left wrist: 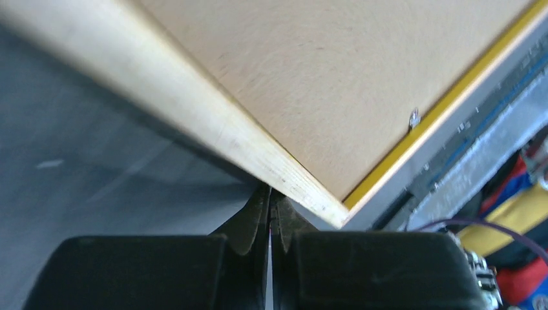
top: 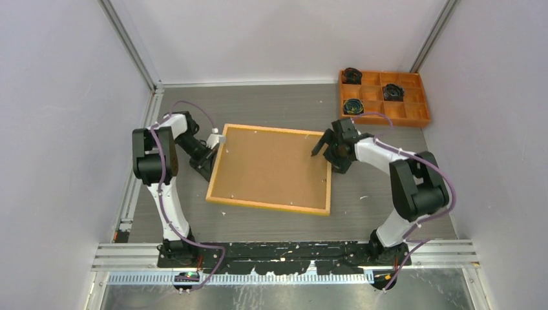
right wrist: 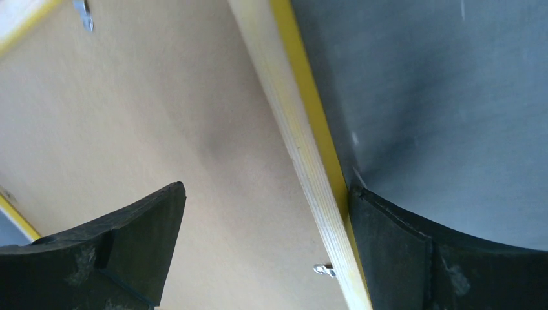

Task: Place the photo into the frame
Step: Adjust the photo frame at the center of the board.

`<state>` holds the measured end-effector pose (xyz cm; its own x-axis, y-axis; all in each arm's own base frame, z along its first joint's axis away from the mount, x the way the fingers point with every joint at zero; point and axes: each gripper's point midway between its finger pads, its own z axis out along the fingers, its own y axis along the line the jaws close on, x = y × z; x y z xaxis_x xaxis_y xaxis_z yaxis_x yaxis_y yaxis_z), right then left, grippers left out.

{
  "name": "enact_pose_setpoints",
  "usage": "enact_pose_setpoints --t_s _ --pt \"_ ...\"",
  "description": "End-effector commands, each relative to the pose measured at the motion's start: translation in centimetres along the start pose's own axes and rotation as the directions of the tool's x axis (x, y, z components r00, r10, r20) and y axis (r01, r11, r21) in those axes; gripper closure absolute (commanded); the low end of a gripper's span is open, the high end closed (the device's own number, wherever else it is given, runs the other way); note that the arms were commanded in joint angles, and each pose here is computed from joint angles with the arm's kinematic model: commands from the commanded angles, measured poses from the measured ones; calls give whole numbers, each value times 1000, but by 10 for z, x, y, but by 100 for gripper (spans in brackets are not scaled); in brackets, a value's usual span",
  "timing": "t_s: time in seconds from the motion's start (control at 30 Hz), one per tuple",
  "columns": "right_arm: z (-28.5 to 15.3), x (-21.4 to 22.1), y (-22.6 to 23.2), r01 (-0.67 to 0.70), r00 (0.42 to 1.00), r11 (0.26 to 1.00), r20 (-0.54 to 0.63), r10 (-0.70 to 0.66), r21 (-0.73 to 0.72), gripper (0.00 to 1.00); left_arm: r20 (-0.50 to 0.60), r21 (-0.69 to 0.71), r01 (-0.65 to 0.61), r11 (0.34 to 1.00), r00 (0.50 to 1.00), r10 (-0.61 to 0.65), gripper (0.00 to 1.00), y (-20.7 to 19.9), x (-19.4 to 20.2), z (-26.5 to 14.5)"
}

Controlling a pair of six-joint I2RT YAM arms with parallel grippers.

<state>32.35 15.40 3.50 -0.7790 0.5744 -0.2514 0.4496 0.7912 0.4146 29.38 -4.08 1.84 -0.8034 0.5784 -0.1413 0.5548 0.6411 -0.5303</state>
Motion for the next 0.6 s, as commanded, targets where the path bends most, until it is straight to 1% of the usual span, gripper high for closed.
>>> enact_pose_setpoints --t_s 0.0,0.07,0.13,0.2,0.27,0.33,0.43,0.57 --pt "6 -52 48 43 988 998 154 -34 -55 0 -19 195 -75 978 997 80 96 -60 13 8" --pt "-3 -69 49 47 976 999 212 -41 -21 0 7 226 -90 970 996 90 94 -70 14 0" --pt "-18 -81 56 57 964 998 260 -49 -23 0 50 222 -66 973 997 56 93 -64 11 -11" --pt "-31 -89 67 70 955 996 293 -52 -51 0 122 217 -4 976 992 -24 90 -50 -2 -24" --pt "-40 -88 84 95 950 991 305 -63 -92 0 185 237 68 969 976 -114 88 -36 -17 -33" --pt "-41 -79 105 123 955 983 285 -80 -138 0 215 248 122 961 960 -177 85 -25 -30 -35" --pt "-39 -48 154 171 971 935 214 -106 -310 0 240 285 149 947 945 -221 83 -20 -45 -28" --pt "-22 3 211 248 969 861 130 -212 -445 7 229 306 188 933 937 -264 83 -12 -54 -18"
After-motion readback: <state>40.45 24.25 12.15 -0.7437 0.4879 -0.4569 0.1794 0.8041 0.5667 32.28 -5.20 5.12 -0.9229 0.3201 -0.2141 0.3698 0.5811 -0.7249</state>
